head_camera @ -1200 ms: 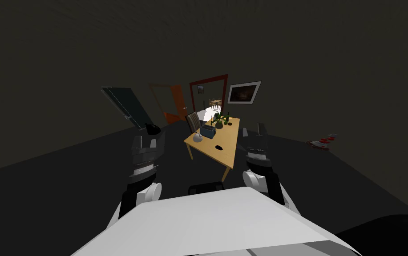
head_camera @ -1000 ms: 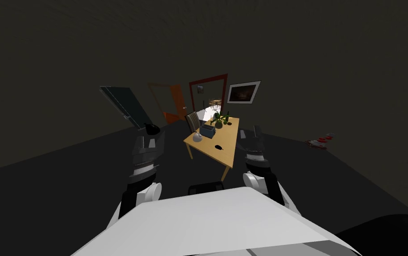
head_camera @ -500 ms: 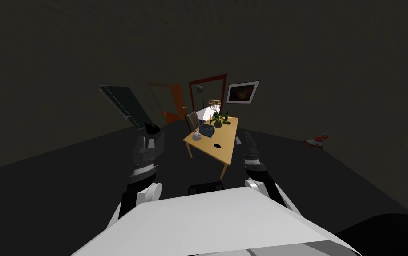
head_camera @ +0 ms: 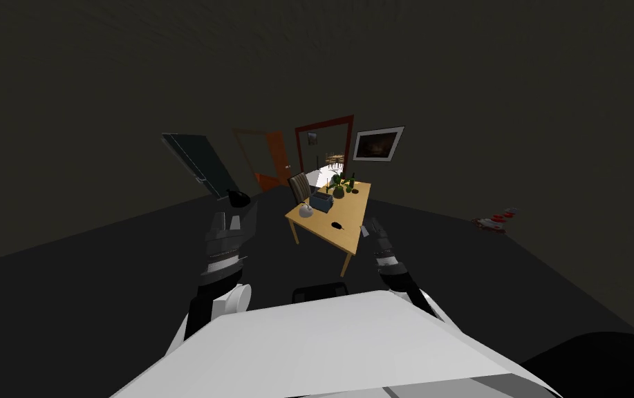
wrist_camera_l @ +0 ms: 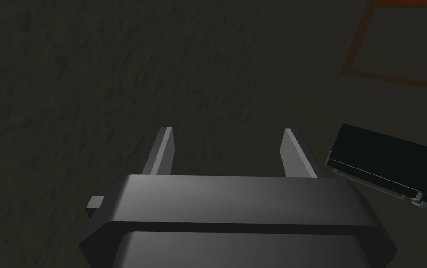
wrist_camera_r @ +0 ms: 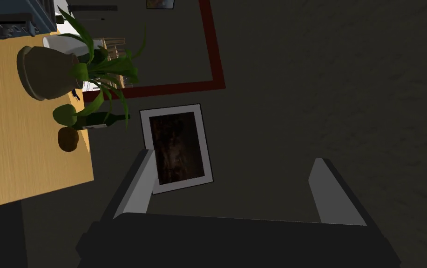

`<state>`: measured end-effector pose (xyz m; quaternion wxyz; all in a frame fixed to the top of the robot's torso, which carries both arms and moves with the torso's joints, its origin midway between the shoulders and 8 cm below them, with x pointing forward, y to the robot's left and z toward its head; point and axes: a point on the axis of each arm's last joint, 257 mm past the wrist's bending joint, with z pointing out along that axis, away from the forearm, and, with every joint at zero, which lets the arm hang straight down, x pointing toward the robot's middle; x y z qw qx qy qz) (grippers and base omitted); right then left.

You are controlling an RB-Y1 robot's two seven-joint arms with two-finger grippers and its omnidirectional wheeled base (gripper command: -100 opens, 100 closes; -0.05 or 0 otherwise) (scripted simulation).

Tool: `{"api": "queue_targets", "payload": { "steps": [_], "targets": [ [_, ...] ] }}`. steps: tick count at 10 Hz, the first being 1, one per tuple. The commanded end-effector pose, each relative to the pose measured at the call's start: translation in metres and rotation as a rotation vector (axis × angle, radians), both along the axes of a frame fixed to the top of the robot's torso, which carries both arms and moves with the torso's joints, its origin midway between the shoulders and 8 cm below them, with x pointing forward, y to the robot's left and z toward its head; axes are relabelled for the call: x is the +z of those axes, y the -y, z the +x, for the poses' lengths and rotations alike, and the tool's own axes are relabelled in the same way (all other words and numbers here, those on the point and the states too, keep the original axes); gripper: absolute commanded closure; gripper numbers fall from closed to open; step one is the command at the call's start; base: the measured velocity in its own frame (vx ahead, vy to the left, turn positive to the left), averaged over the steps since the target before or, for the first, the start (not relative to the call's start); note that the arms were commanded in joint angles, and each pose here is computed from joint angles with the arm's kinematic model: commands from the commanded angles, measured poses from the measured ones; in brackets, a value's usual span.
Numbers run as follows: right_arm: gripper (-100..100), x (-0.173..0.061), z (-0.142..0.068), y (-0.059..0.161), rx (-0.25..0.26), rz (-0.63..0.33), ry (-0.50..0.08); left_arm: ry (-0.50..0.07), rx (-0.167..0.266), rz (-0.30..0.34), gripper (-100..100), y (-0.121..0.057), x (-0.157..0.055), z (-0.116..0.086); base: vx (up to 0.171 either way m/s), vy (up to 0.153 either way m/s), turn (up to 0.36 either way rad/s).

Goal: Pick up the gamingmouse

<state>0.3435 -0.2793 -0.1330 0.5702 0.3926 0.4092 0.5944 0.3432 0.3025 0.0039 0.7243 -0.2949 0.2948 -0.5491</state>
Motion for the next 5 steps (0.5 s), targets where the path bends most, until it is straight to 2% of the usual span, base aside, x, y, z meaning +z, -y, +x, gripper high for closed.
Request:
{"api": "queue_targets", "payload": {
  "steps": [1,2,3,5],
  "targets": [
    [-100,-0.036,-0.005,-0.002,0.025,-0.024,-0.094,0.0,0.0,0.0,0,0.0,0.0,0.0,-0.056,-0.089,0.11],
    [-100,-0.054,-0.008,-0.004,0.045,-0.043,-0.141,0.0,0.0,0.0,0,0.0,0.0,0.0,-0.054,-0.101,0.143],
    [-100,-0.06,-0.009,-0.003,0.042,-0.044,-0.153,0.0,0.0,0.0,0,0.0,0.0,0.0,-0.032,-0.072,0.055],
    [-100,-0.106,-0.021,-0.003,0.08,-0.098,-0.269,0.0,0.0,0.0,0,0.0,0.0,0.0,-0.03,-0.054,0.169]
  ]
}}
